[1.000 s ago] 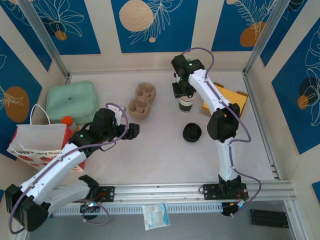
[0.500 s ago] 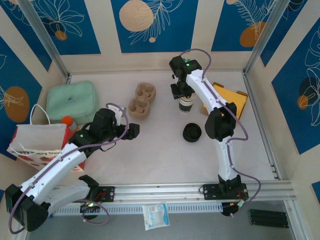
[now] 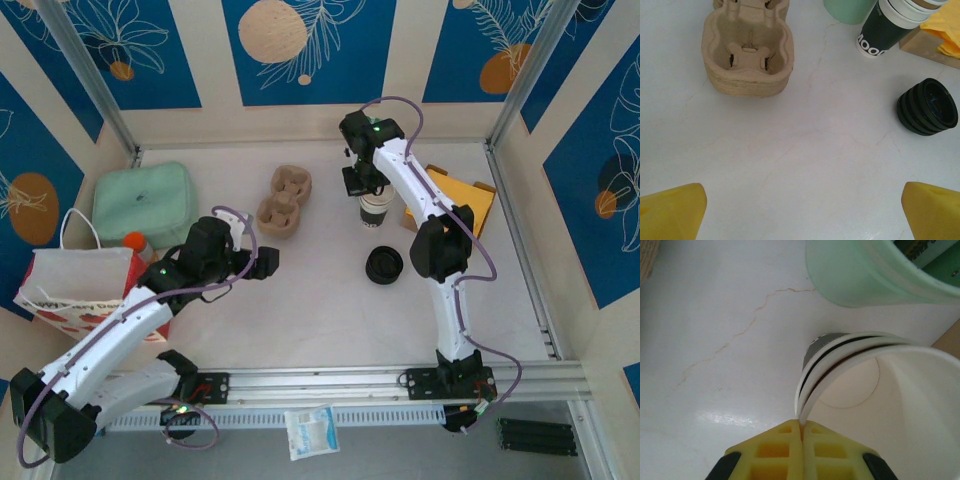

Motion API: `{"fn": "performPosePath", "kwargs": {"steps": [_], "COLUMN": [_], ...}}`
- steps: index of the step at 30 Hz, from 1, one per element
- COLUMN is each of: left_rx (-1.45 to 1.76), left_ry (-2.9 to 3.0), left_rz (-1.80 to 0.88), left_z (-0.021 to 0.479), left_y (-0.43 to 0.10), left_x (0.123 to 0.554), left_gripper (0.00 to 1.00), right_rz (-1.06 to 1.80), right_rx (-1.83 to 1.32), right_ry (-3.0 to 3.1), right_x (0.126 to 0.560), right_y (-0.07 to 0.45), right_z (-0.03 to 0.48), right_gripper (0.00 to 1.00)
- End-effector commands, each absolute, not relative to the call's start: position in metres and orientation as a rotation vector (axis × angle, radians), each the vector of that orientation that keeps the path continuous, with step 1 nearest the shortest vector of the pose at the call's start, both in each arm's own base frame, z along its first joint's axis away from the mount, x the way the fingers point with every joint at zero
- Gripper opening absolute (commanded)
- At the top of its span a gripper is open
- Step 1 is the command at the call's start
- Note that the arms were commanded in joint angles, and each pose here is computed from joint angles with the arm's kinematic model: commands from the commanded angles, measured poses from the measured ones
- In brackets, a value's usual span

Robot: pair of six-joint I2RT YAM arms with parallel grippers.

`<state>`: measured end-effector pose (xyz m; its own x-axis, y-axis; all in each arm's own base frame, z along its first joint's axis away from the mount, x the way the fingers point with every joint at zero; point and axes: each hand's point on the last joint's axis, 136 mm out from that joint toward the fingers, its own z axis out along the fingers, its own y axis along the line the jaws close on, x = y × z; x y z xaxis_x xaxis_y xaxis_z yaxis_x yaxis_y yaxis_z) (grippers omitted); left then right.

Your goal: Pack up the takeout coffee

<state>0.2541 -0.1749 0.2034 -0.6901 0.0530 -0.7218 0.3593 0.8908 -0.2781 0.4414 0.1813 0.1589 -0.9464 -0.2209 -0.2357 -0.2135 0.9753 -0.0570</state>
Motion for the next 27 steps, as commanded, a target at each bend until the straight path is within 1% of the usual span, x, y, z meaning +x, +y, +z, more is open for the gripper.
{"fn": "performPosePath", "kwargs": {"steps": [1, 13, 23, 27], "left_rx": [0.301, 0.308, 0.314, 0.316], "left_ry": [2.288, 2.289, 2.300, 2.298], "left_rz": [-0.541, -0.567, -0.571, -0.574], "left_z": [0.208, 0.211, 0.208, 0.209], "left_y": [-0.178, -0.184, -0.186, -0.186], "left_x": [0.250, 0.251, 0.250, 0.250], "left_gripper": [0.99, 0.99, 0.99, 0.99], "right_rz": [-0.065, -0.167, -0.244, -0.292], "right_rx": [-0.344, -0.399, -0.451, -0.458], "right_ry": [2.882, 2.759, 2.718, 2.678], "right_x": [0.440, 0.434, 0.427, 0.424], "right_y": [0.178, 0.179, 0.185, 0.184], "right_z": [0.163, 0.202, 0.212, 0.225], "right_gripper": [0.00, 0.00, 0.00, 0.00]}}
